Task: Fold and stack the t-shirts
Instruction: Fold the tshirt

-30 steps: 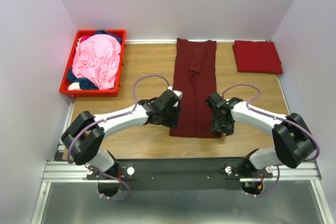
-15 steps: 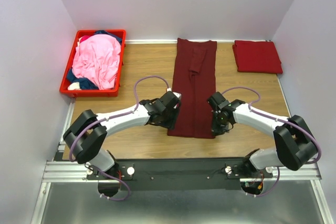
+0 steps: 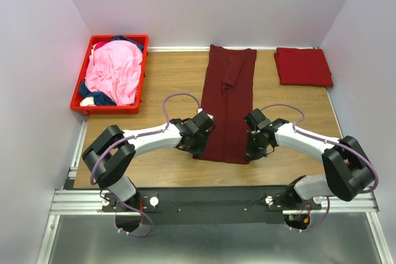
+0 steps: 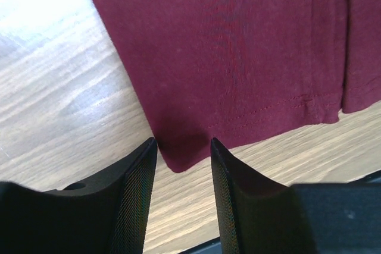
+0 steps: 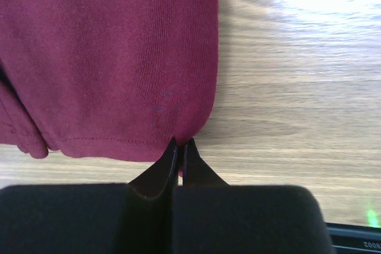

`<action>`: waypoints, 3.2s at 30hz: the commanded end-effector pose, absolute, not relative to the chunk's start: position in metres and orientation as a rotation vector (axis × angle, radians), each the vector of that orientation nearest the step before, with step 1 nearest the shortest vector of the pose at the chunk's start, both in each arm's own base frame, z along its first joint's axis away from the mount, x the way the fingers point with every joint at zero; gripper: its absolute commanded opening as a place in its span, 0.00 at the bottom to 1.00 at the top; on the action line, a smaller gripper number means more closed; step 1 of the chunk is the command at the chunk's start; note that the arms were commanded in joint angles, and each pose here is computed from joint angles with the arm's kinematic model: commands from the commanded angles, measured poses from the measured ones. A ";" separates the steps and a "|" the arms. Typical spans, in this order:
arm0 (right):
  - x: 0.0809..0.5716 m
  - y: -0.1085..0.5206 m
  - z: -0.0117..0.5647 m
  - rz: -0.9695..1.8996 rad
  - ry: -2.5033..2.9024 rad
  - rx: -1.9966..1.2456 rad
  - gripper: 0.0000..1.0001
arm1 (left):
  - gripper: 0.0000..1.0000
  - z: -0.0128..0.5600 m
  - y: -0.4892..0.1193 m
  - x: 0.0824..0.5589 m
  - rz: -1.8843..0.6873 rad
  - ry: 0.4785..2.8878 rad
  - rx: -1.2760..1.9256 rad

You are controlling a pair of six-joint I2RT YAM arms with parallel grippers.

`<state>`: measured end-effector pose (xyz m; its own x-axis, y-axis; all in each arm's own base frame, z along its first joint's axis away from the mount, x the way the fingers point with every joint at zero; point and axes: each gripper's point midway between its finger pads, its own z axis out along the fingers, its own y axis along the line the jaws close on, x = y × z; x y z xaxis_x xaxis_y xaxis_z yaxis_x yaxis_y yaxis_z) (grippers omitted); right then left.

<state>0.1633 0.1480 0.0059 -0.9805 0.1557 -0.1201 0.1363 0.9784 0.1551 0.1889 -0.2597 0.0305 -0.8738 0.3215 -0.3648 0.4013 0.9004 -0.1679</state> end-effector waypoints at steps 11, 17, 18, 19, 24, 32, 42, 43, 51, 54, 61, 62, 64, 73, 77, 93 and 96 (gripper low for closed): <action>0.135 0.130 -0.025 0.109 3.096 0.172 0.02 | 0.48 0.008 -0.232 0.183 -0.082 2.811 0.523; 0.132 0.137 -0.021 0.178 3.100 0.149 0.01 | 0.10 0.008 -0.228 0.174 -0.074 2.833 0.524; 0.132 0.140 -0.019 0.202 3.099 0.155 0.01 | 0.03 0.008 -0.228 0.171 -0.078 2.836 0.530; 0.128 0.142 -0.017 0.230 3.105 0.175 0.01 | 0.00 0.009 -0.227 0.167 -0.086 2.843 0.533; 0.092 0.163 0.006 0.358 3.152 0.116 0.01 | 0.00 0.026 -0.230 0.113 -0.195 2.889 0.559; 0.140 0.169 0.076 0.357 2.884 0.115 0.01 | 0.00 0.092 -0.260 0.130 -0.484 2.708 0.446; 0.303 0.134 0.110 -0.050 2.593 0.080 0.01 | 0.00 0.155 -0.260 0.314 -0.348 2.352 0.372; 0.317 0.128 0.115 -0.056 2.572 0.075 0.01 | 0.00 0.157 -0.269 0.330 -0.351 2.328 0.383; 0.364 0.131 0.095 -0.039 2.536 0.076 0.01 | 0.00 0.128 -0.265 0.388 -0.287 2.300 0.339; 0.373 0.131 0.084 -0.038 2.549 0.070 0.01 | 0.00 0.119 -0.266 0.398 -0.282 2.301 0.329; 0.389 0.131 0.078 -0.042 2.530 0.048 0.01 | 0.00 0.107 -0.258 0.409 -0.289 2.303 0.275; 0.391 0.129 0.075 -0.048 2.532 0.046 0.01 | 0.00 0.101 -0.258 0.410 -0.290 2.312 0.276; 0.392 0.129 0.065 -0.059 2.553 0.042 0.01 | 0.00 0.096 -0.260 0.412 -0.289 2.319 0.276; 0.400 0.129 0.048 -0.074 2.557 0.038 0.03 | 0.01 0.065 -0.259 0.414 -0.284 2.360 0.229; 0.403 0.134 0.045 -0.048 2.565 0.019 0.17 | 0.28 0.057 -0.258 0.411 -0.279 2.387 0.219; 0.363 0.185 0.086 0.295 2.509 -0.111 0.32 | 0.18 0.108 -0.273 0.342 -0.448 2.342 0.214; 0.362 0.182 0.075 0.261 2.527 -0.089 0.31 | 0.18 0.103 -0.280 0.333 -0.473 2.368 0.243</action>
<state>0.3743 0.1749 0.0977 -0.7890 0.0039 -0.6143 -0.1108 0.9827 0.1485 0.3477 -0.2683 0.1068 -0.7158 0.0375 -0.6973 0.2755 0.9328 -0.2326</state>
